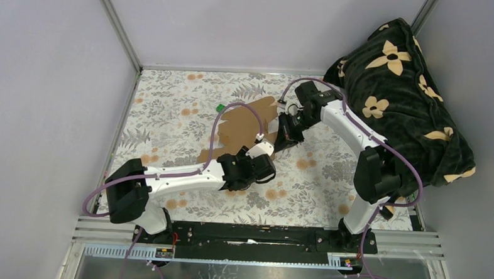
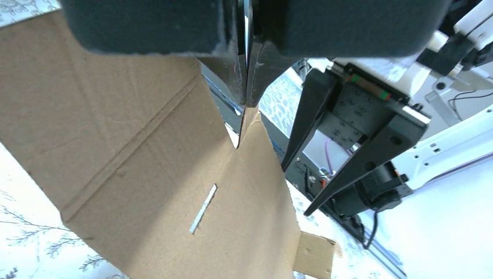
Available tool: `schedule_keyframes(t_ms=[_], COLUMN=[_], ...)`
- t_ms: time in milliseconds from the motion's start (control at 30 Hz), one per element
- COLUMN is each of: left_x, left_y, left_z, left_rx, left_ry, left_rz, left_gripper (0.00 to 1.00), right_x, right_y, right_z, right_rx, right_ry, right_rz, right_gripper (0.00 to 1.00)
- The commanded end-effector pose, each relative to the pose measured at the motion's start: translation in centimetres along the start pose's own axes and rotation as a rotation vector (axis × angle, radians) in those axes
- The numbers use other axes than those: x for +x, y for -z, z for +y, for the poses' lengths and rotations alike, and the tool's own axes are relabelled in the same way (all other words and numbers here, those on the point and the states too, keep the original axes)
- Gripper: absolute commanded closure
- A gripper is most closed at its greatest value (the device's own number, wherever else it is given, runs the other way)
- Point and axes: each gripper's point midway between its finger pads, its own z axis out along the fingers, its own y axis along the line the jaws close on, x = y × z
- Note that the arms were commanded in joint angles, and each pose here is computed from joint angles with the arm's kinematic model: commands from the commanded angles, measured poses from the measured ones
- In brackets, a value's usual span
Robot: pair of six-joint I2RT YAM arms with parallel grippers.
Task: Fold the paper box
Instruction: Fold the paper box at the center of the board.
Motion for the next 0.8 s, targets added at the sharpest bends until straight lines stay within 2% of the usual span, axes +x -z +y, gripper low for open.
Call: schedule_keyframes(t_ms=[0,233,433,700,767], left_x=[-0.6,-1.4,-1.9,-2.3,-2.6], left_y=[0.0,0.6,0.9,1.4,1.8], left_z=[1.5,2.7,3.2,3.4,3.3], left_rx=[-0.084,-0.153,-0.174,-0.162,-0.143], left_ry=[0.007,0.017,0.008,0.029,0.036], left_rz=[-0.06,-0.108,-0.134,-0.162,-0.169], left_gripper=[0.52,0.55,0.85,0.94,0.94], right_x=[0.5,0.8,1.2,1.3,1.2], right_y=[1.7,1.6,1.9,2.0,1.9], right_z=[2.7,3.3,4.2,4.4,3.9], right_rx=[-0.123,-0.172,-0.218,-0.228,-0.198], right_ry=[0.022,0.018,0.025,0.026,0.019], right_rz=[-0.02,-0.014,-0.014,-0.018,-0.022], right_gripper=[1.0,1.0,1.0,1.0,0.93])
